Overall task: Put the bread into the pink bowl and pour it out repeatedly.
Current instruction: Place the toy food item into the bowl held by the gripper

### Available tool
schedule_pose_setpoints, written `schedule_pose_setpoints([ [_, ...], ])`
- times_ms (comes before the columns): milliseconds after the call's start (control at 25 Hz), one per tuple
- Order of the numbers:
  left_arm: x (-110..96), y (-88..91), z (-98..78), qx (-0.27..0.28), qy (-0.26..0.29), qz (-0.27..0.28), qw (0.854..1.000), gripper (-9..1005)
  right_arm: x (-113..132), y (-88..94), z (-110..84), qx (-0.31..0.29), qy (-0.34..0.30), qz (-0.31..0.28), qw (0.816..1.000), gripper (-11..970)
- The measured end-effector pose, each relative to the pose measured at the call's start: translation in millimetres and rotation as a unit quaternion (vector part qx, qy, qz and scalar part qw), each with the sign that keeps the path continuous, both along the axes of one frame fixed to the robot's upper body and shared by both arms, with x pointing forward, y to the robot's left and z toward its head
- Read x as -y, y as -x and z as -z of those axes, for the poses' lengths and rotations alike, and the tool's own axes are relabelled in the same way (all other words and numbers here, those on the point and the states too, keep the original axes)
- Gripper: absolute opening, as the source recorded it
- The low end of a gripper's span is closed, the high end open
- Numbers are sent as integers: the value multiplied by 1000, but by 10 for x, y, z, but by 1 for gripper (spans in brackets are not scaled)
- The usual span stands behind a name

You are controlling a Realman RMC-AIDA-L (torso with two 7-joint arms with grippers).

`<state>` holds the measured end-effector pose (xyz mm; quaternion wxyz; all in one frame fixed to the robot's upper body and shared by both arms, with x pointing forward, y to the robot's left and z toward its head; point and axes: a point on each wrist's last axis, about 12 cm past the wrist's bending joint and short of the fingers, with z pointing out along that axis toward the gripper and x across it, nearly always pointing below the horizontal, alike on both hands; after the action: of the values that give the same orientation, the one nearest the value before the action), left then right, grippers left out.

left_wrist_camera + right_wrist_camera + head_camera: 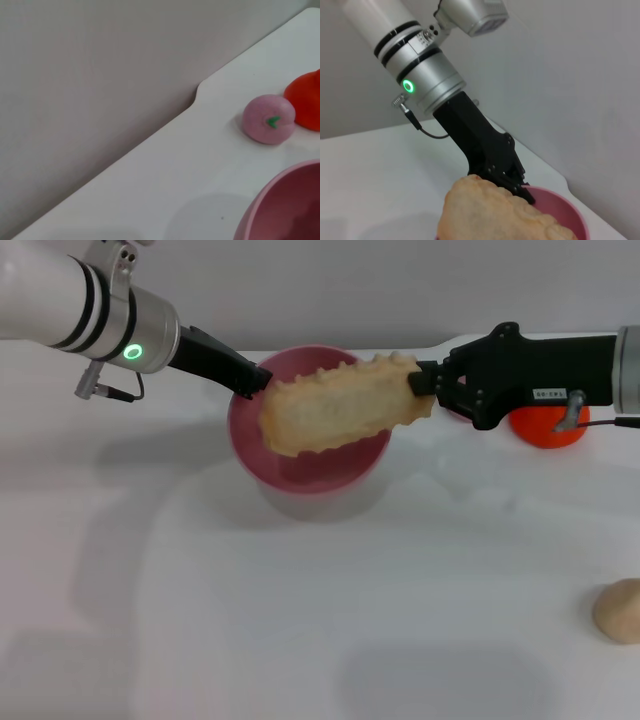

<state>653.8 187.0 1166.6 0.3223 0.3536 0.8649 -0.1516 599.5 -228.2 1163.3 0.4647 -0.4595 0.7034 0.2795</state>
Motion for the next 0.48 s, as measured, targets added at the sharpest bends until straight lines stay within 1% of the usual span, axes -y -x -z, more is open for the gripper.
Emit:
schedule_pose_setpoints([
  [480,53,11,36,0,-2,7,1000,47,-75,-62,22,-8,0,-3,1000,44],
])
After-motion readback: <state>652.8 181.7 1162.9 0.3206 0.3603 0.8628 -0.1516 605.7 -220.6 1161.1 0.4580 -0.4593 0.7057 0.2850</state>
